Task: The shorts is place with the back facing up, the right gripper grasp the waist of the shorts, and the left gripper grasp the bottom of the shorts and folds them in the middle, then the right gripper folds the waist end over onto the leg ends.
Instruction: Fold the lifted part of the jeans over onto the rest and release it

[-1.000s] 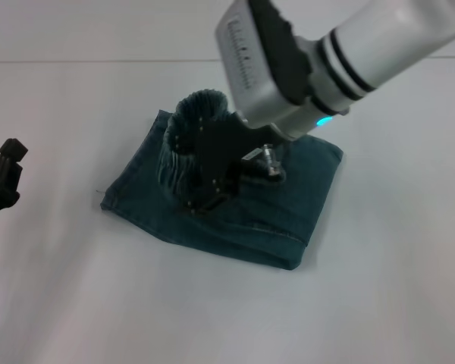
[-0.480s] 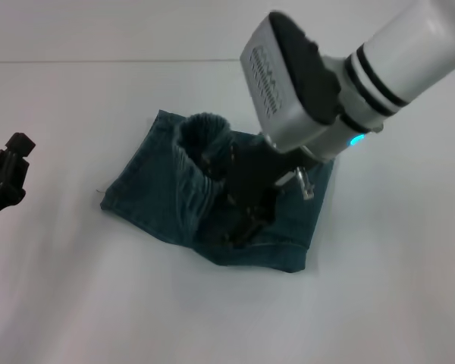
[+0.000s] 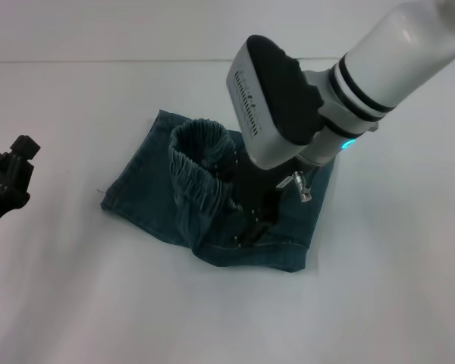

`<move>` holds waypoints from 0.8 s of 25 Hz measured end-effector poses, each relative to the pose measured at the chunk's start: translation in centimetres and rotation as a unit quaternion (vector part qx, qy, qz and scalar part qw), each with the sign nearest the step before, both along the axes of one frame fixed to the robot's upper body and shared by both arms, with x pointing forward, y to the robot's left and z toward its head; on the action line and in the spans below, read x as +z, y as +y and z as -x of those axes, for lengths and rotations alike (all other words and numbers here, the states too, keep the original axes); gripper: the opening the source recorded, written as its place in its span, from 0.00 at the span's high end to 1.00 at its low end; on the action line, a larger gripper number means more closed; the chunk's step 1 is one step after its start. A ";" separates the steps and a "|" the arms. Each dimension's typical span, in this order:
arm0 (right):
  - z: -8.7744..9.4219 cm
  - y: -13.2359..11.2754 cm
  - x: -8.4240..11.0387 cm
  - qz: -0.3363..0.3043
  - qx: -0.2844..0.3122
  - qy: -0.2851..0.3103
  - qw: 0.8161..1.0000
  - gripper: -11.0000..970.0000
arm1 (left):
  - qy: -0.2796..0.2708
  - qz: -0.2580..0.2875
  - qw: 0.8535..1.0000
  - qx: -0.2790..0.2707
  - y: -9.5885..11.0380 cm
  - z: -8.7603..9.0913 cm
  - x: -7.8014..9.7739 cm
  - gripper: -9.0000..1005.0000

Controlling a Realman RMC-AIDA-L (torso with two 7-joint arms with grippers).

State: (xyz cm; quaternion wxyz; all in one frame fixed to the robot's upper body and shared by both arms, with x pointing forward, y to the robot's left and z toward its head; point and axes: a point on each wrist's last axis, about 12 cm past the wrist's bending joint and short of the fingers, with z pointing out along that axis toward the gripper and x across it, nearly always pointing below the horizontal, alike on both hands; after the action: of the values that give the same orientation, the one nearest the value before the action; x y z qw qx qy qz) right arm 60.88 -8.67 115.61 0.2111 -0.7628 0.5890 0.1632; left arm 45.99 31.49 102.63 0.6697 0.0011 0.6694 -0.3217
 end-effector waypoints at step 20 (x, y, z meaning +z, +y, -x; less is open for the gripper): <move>0.0 0.6 2.5 -0.067 0.037 -0.023 0.997 0.05 | -0.006 -0.003 1.000 -0.003 -0.2 -0.3 0.1 0.95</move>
State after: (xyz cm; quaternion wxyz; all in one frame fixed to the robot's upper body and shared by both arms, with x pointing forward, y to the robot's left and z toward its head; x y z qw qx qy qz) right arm 60.88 -8.05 118.13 0.2691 -0.7717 0.5434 0.1918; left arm 46.33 31.28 102.78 0.6727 0.0071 0.6662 -0.3218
